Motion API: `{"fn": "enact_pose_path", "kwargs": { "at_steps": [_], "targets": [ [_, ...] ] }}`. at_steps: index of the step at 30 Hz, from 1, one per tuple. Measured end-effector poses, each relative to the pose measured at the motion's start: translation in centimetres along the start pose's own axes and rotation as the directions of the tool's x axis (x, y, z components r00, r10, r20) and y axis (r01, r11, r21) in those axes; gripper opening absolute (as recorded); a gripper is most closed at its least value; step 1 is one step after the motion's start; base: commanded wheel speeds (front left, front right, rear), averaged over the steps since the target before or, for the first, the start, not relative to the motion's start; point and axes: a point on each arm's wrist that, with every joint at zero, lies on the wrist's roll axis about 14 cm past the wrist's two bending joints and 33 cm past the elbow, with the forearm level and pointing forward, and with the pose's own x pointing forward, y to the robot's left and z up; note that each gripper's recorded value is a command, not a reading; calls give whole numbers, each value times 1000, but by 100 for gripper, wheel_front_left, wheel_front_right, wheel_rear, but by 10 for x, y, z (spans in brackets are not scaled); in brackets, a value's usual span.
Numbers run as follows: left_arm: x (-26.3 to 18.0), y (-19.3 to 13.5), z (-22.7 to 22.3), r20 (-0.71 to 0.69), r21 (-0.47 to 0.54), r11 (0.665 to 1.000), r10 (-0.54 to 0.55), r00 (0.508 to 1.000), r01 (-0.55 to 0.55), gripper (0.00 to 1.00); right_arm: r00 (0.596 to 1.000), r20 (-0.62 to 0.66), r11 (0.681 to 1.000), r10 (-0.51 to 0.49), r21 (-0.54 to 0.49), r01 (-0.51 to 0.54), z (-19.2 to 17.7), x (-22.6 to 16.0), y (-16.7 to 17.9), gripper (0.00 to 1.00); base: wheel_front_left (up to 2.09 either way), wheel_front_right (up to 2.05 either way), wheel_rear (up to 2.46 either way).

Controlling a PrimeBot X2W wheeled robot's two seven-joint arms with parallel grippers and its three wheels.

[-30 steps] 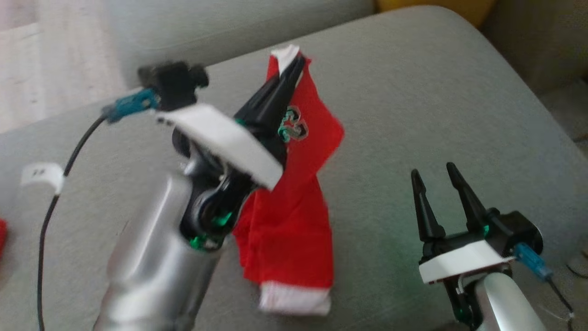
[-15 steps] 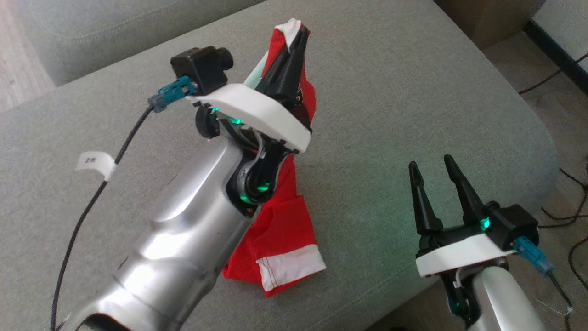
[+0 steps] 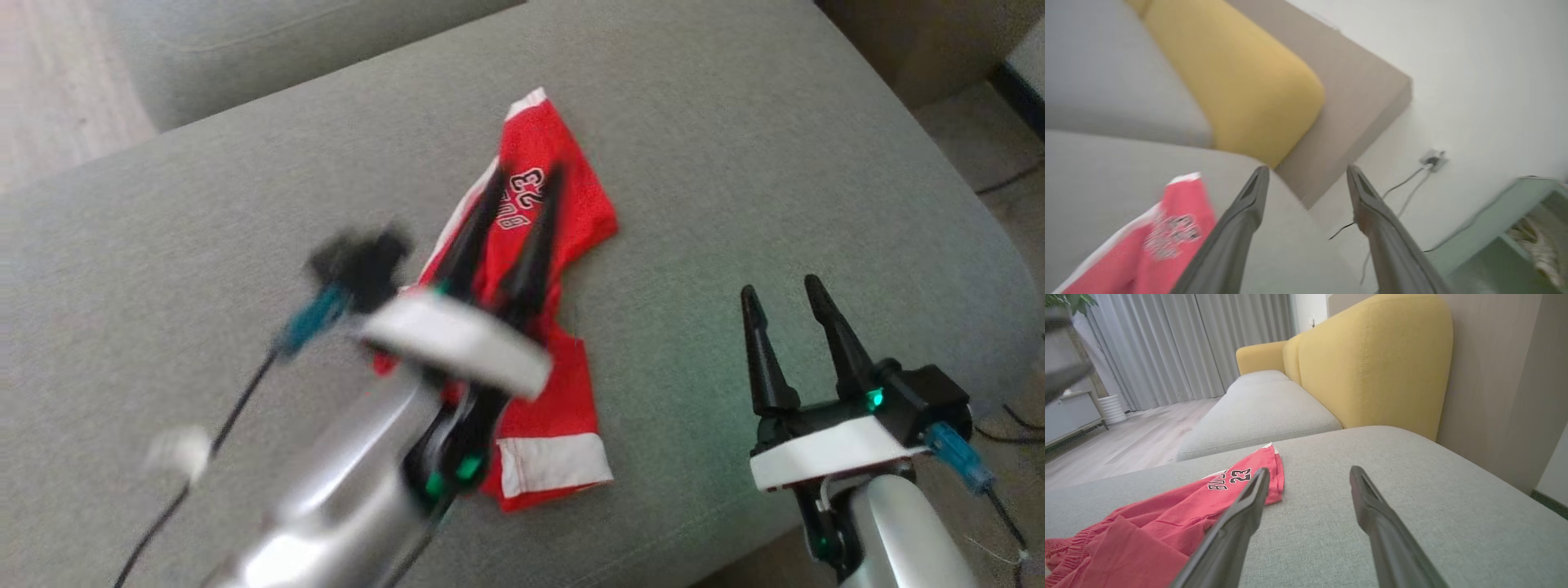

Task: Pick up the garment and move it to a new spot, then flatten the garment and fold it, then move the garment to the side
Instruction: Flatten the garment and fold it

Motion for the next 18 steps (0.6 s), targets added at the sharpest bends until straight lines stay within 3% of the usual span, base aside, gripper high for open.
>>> {"fn": "enact_pose_path", "kwargs": {
  "at_steps": [4, 8, 15, 18],
  "targets": [
    [-61, 71, -24, -43, 23, 963, 269, 962, -268, 100, 1000, 6, 1000, 16, -6, -16, 1, 5, 4, 100, 0, 0, 0],
    [-94, 111, -25, -45, 50, 908, 418, 907, -416, 100, 998, -6, 998, 56, -14, -56, -4, 12, 17, 100, 0, 0, 0],
    [-106, 150, -44, -152, -22, 845, 525, 837, -534, 100, 993, -52, 995, 102, -15, -102, -19, 20, 32, 100, 0, 0, 0],
    [-98, 163, -50, -197, -9, 835, 538, 819, -551, 100, 992, -65, 994, 110, -17, -112, -23, 21, 35, 100, 0, 0, 0]
  ]
}}
